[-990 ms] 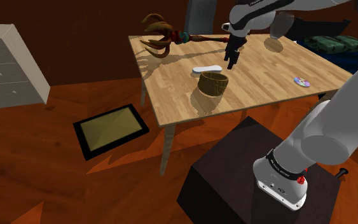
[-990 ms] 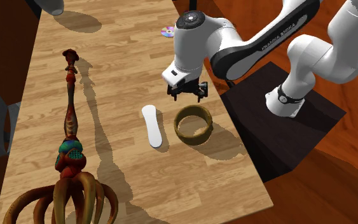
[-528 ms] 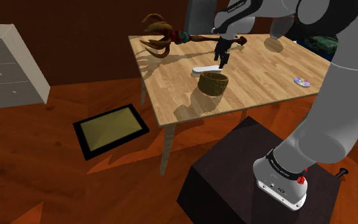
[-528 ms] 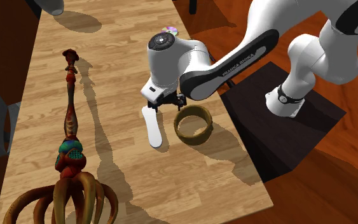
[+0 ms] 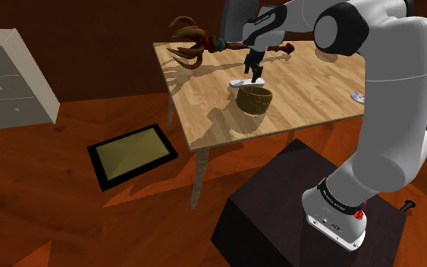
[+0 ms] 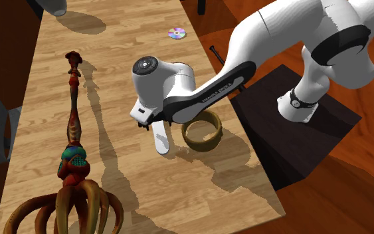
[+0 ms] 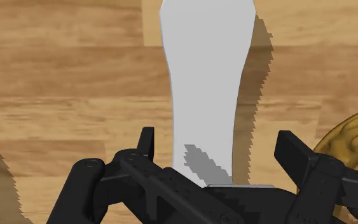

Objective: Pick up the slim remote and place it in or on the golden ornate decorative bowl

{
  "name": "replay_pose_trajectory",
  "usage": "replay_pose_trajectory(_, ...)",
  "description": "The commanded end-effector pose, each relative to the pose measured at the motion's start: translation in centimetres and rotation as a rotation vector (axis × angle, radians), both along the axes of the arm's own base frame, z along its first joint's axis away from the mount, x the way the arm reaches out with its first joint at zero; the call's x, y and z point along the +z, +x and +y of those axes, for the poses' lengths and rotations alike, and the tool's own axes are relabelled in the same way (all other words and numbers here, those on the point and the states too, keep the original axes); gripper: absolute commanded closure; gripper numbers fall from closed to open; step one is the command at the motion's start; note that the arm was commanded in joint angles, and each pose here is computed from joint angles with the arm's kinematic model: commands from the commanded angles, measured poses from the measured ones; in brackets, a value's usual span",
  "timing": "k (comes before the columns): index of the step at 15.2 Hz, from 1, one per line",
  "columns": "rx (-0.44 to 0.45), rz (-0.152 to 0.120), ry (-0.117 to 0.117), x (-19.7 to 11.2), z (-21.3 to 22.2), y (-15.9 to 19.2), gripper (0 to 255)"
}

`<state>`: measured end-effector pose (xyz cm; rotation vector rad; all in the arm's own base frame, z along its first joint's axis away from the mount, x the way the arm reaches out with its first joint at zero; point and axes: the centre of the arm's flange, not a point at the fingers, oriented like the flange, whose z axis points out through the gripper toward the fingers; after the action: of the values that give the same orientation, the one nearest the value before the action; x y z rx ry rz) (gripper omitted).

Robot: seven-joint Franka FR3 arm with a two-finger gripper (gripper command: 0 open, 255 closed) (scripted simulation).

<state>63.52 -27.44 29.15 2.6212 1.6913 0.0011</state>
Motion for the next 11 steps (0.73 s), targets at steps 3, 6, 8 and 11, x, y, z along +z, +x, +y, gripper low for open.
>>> replay_pose_trajectory(3, 0.006, -0.001, 0.0, -2.1, -0.2, 0.4, 0)
replay_pose_trajectory(6, 0.006, -0.001, 0.0, -3.4, -0.3, 0.4, 0)
replay_pose_trajectory(8, 0.006, -0.001, 0.0, -3.4, -0.3, 0.4, 0)
replay_pose_trajectory(11, 0.006, -0.001, 0.0, -3.4, -0.3, 0.4, 0)
